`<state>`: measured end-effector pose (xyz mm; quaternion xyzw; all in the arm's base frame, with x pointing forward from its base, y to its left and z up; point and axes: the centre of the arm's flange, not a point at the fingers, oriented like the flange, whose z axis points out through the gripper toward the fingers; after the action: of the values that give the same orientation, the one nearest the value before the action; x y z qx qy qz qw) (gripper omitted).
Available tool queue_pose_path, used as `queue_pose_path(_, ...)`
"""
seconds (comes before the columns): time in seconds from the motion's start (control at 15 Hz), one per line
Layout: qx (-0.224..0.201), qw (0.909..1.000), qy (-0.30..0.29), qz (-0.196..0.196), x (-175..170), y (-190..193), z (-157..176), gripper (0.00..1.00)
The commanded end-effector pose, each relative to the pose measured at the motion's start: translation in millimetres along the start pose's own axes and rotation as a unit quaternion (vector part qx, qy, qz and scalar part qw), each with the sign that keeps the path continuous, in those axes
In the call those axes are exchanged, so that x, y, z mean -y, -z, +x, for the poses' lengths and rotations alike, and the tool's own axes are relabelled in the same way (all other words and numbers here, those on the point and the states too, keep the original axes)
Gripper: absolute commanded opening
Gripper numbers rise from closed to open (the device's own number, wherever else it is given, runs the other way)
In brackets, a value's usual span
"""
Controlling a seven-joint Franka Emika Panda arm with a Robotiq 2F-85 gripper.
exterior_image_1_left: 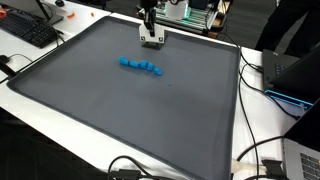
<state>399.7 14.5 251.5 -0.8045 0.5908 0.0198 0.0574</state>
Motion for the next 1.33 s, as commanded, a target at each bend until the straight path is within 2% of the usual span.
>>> queue_pose_path(0.0, -0.002, 0.9997, -0.020, 0.011, -8, -7, -3, 0.01)
queue_pose_path(0.73, 0.012, 0.9982, -0.055, 0.022, -8, -17, 3, 0.01)
queue_pose_path(1.27, 0.010, 0.9980, -0.059, 0.022, -7, -23, 4, 0.01)
